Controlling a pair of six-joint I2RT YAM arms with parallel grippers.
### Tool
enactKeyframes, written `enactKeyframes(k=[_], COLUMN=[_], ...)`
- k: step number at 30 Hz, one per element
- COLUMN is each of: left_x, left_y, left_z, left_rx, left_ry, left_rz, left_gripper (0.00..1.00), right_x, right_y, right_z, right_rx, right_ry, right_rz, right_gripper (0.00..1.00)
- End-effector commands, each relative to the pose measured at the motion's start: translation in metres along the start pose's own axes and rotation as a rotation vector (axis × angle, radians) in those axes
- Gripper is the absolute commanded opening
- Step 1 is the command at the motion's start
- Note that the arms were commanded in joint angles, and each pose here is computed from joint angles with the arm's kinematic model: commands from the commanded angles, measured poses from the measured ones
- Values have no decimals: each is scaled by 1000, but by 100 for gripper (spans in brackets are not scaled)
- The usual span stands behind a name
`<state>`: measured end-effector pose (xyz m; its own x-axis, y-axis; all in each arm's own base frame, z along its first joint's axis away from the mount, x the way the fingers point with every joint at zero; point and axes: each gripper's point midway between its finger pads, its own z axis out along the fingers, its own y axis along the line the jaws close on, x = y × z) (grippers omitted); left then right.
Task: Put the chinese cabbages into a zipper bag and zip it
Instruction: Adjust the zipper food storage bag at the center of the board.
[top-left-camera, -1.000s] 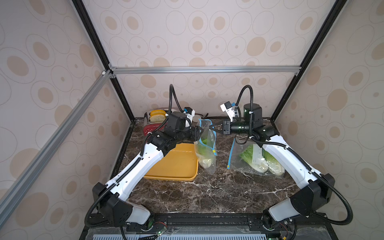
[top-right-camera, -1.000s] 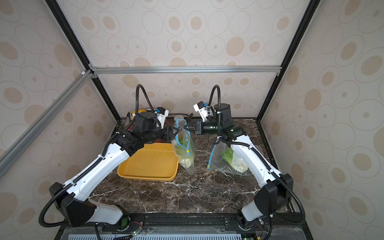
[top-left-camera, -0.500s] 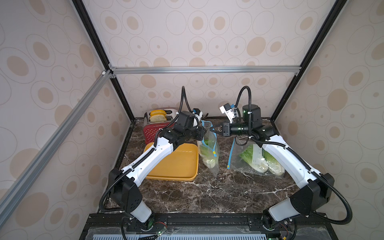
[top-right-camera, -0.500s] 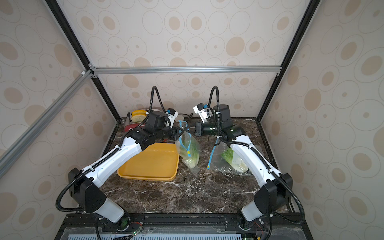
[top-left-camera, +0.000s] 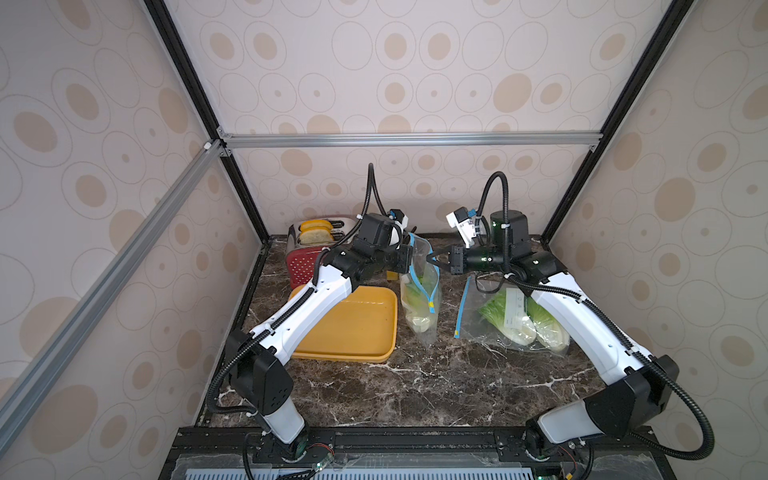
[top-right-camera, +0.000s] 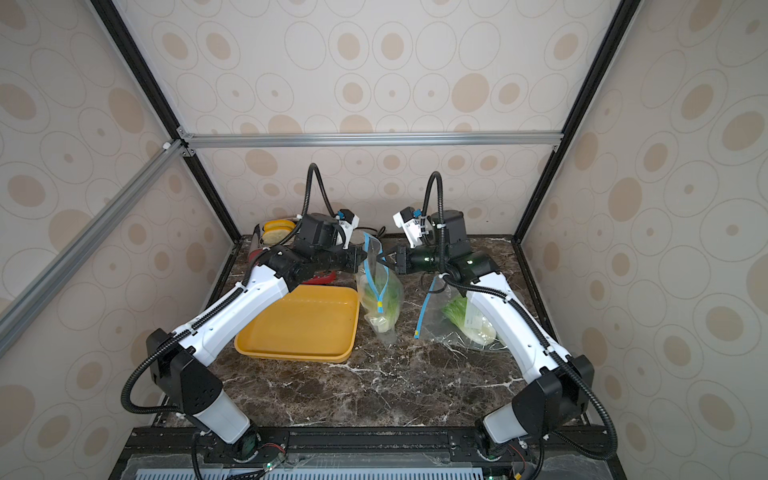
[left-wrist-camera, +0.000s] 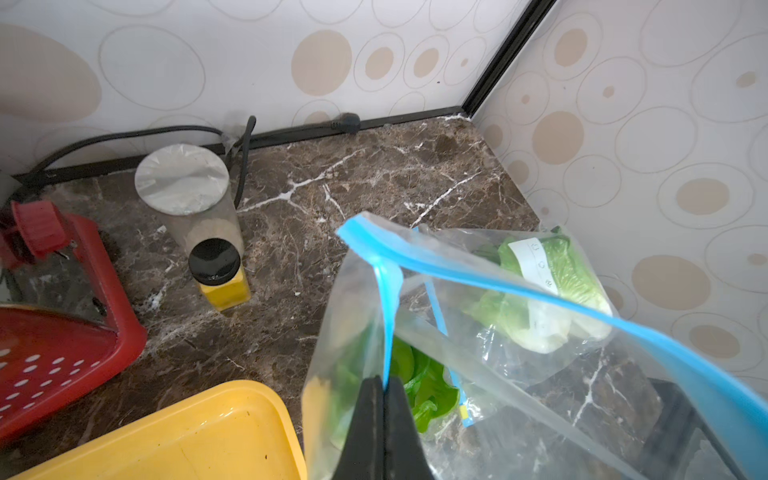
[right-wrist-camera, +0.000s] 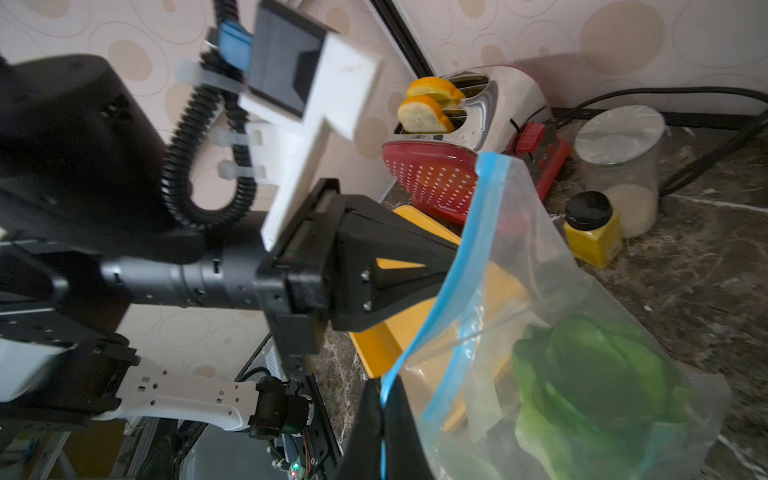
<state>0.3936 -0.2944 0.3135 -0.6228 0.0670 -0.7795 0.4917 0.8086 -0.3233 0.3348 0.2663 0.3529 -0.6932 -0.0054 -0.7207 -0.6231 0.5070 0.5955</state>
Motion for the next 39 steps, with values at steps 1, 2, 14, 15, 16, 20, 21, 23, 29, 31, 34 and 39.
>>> enactKeyframes(k=[1, 2, 14, 15, 16, 20, 21, 23, 29, 31, 34, 39], left_x=[-28, -33, -59, -62, -63, -47, -46, -29, 24, 28, 32, 37], left_y=[-21, -27, -65, -66, -67, -55, -54, -51, -48, -51, -51, -61], left_z=[-19, -23, -54, -64, -73, -102, -110, -117, -110, -107, -93, -68], left_rx=[60, 80, 225, 222, 220, 167, 165, 137, 136, 158, 148, 204], left_ry=[-33, -30, -13, -40, -62, -137, -186, -215, -245, -271, -270, -311], left_rz=[-6, -15, -28, 3, 26, 114, 140, 192, 241, 231, 242, 213], left_gripper=[0, 0, 44, 48, 51, 60, 62, 63, 65, 65, 64, 62], right_x=[3, 4, -22, -25, -25, -31, -32, -34, -40, -42, -45, -47], right_y=[-11, -15, -19, -20, -24, -24, -24, -24, -19, -18, -13, -14], right_z=[-17, -21, -43, -46, -49, -55, -55, -55, -55, -55, -52, -53], right_rx=[133, 171, 272, 269, 280, 269, 264, 258, 240, 246, 226, 242], right_ry=[-5, -5, -301, -338, -361, -438, -455, -481, -539, -547, -566, -605], right_rz=[-10, 0, 234, 253, 277, 348, 359, 370, 380, 380, 380, 401], right_gripper=[0, 0, 0, 0, 0, 0, 0, 0, 0, 0, 0, 0])
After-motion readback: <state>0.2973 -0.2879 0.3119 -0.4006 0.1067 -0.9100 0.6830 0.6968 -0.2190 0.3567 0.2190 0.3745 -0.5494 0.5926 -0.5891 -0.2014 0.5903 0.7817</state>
